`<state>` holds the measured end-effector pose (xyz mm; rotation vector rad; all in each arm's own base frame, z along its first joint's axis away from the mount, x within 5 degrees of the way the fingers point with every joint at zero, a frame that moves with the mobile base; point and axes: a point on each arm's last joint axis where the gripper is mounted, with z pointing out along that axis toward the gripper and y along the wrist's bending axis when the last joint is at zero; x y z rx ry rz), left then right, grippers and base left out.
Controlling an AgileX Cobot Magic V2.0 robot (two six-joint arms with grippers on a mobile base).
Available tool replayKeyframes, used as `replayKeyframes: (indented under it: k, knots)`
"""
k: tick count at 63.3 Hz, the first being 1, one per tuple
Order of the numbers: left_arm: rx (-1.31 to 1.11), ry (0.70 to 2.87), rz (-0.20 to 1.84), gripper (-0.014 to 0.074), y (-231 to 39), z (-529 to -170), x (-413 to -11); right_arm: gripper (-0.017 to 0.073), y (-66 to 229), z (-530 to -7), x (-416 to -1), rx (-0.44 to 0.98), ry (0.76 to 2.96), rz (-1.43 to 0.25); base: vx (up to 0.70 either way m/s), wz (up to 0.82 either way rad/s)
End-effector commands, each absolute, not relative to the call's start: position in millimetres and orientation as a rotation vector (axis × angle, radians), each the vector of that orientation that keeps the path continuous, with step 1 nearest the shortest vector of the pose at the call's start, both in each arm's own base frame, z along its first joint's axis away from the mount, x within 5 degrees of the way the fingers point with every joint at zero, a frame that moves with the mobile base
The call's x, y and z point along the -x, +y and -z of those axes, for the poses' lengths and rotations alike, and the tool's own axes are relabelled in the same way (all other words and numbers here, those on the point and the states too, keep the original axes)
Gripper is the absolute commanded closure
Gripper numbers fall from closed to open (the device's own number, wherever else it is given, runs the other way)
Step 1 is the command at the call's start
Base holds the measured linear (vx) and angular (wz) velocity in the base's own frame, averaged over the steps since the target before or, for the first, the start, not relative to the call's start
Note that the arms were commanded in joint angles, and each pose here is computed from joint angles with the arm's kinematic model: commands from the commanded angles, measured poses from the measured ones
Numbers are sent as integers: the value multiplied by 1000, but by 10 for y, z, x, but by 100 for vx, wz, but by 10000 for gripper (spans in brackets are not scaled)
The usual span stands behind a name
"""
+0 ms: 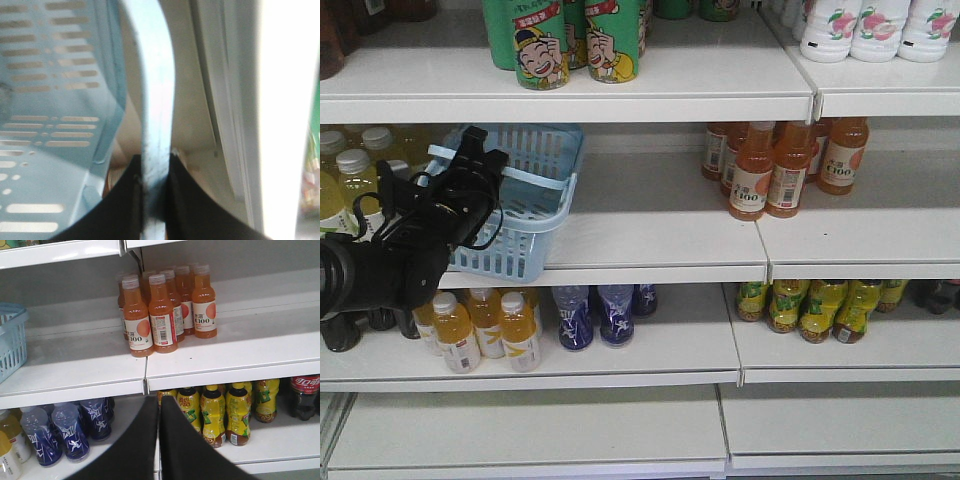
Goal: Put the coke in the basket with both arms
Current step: 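Grasp the basket handle with the left gripper and lift it off the shelf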
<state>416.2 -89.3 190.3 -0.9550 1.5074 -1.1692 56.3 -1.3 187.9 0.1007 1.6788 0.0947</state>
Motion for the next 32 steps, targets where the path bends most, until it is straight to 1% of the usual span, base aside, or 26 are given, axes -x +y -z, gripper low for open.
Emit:
replayKeyframes:
  k: [1, 5, 10, 18, 25, 32]
  knots:
    - [675, 1454, 1259, 602, -991, -2238, -4066, 564, -1, -1923, -558, -71, 1601, -93, 0, 0]
    - [547, 1476, 1303, 602, -1063, -2225, -3991, 564, -1, -1923, -558, -71, 1601, -93, 0, 0]
    - [463, 1502, 1402, 602, -1137, -2173, -3876, 564, -1, -1923, -558, -71, 1601, -93, 0, 0]
    - [479, 1566, 1647, 602, -1224, -2042, -3656, 564, -1, -1923, -558, -71, 1601, -93, 0, 0]
    - [495, 1692, 1845, 602, -1310, -1889, -3414, 564, -1, -1923, -558, -71, 1601, -93, 0, 0]
    - [403, 1792, 2011, 602, -1375, -1785, -3136, 564, -1, -1923, -558, -71, 1601, -93, 0, 0]
